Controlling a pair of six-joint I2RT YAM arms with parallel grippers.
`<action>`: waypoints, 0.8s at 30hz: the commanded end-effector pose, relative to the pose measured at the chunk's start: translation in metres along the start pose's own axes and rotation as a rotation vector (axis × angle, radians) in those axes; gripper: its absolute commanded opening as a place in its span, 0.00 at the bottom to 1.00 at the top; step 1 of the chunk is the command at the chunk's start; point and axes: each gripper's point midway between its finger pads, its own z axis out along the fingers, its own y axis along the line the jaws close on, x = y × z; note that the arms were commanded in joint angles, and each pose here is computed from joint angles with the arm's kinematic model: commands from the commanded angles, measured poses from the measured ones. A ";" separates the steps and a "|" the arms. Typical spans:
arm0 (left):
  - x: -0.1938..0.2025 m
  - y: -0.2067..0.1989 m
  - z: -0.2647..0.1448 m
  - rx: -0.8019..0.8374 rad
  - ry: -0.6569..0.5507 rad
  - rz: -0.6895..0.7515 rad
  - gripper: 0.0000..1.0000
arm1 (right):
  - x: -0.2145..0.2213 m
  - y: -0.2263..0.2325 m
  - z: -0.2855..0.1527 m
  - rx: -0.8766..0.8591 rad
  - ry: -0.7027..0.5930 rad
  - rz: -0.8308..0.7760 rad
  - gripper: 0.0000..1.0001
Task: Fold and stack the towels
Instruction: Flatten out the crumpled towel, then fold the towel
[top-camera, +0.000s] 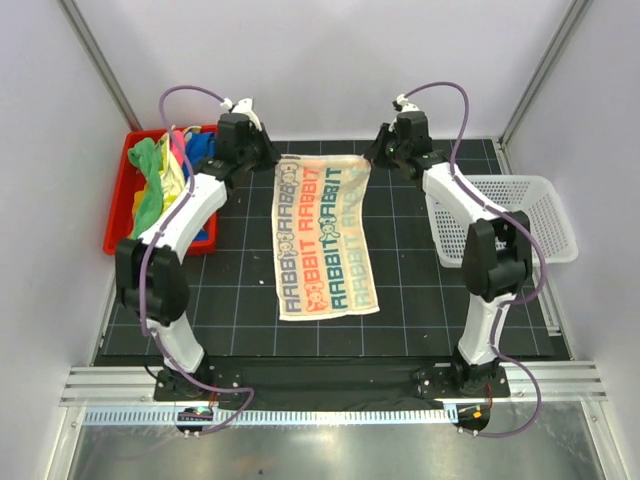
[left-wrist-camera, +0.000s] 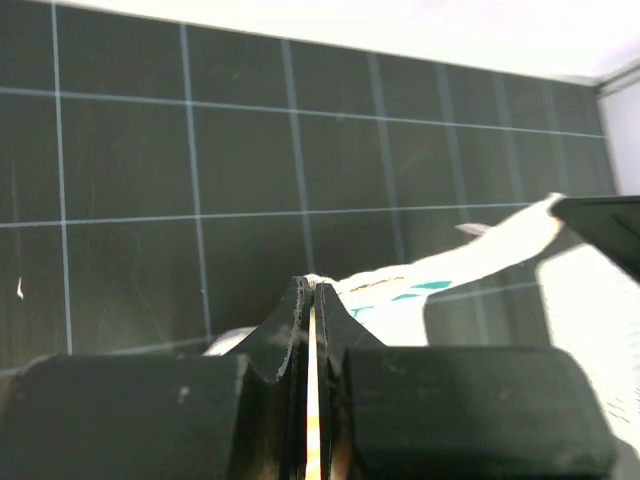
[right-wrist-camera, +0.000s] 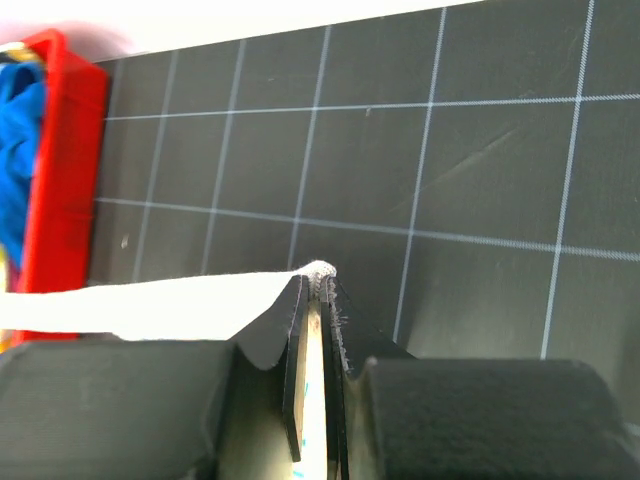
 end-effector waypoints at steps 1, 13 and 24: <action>-0.043 -0.010 0.015 0.095 -0.131 0.013 0.00 | -0.056 0.025 0.005 -0.087 -0.159 -0.013 0.01; -0.036 0.032 0.084 0.103 -0.103 -0.070 0.00 | -0.064 0.009 0.052 -0.055 -0.177 -0.024 0.01; -0.016 0.034 0.070 0.140 -0.082 -0.115 0.00 | -0.045 0.009 0.038 -0.079 -0.147 -0.014 0.01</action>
